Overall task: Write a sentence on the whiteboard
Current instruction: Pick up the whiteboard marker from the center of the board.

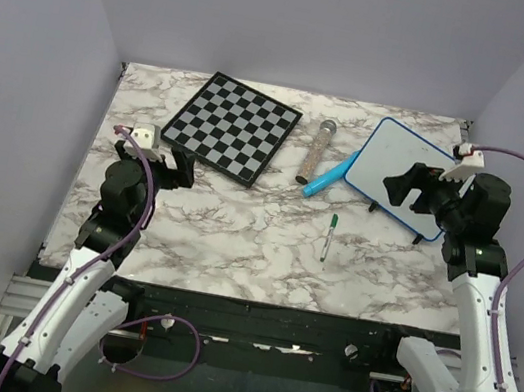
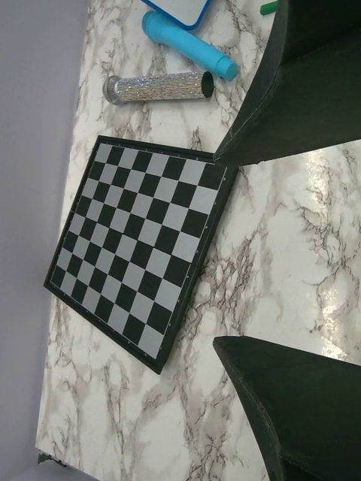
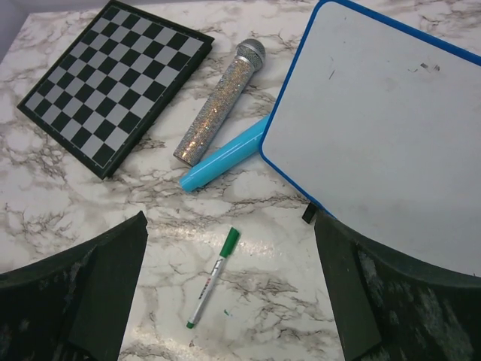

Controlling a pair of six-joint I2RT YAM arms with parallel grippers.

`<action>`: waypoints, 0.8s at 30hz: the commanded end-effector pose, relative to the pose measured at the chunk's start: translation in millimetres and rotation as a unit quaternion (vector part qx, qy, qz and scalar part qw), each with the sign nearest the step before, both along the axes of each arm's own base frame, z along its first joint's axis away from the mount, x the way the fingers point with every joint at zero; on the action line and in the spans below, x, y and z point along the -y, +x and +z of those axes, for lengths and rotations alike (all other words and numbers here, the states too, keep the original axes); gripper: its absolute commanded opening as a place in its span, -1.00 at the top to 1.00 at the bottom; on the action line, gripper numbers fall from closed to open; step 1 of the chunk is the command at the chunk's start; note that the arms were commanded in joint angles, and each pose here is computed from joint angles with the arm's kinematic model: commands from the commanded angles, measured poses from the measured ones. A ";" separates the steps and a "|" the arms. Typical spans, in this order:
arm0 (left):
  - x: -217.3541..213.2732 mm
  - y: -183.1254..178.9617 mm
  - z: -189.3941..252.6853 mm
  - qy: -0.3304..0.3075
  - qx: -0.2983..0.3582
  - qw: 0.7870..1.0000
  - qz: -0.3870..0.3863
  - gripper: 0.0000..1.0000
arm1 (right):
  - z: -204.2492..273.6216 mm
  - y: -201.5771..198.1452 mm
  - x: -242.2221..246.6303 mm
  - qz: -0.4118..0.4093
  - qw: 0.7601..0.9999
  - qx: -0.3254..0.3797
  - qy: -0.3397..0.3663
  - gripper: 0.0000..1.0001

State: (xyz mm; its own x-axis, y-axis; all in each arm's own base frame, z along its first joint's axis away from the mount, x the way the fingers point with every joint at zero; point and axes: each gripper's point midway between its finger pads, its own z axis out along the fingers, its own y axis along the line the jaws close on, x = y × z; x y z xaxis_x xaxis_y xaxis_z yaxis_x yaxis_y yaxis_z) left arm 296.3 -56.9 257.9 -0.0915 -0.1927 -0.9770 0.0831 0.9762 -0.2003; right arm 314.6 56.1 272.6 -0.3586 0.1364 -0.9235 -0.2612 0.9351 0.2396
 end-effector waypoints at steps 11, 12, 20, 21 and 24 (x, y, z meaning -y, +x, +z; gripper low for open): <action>21.2 1.7 8.4 0.007 -0.002 0.998 -0.058 -0.97 | -21.0 -66.5 -86.9 0.397 0.915 0.059 -0.030 -1.00; 22.5 1.4 8.7 0.007 -0.001 0.998 -0.062 -0.97 | -25.1 -70.0 -90.3 0.436 0.893 0.091 -0.061 -1.00; 27.3 4.4 4.0 0.014 -0.012 0.997 -0.075 -0.97 | -89.5 -90.3 -112.5 0.622 0.745 0.101 -0.220 -1.00; 27.1 4.2 2.5 0.015 -0.014 0.997 -0.075 -0.97 | -96.8 -85.1 -111.7 0.629 0.728 0.111 -0.249 -1.00; 27.3 5.2 0.6 0.018 -0.018 0.997 -0.076 -0.97 | -124.4 -68.3 -104.7 0.651 0.674 0.120 -0.327 -1.00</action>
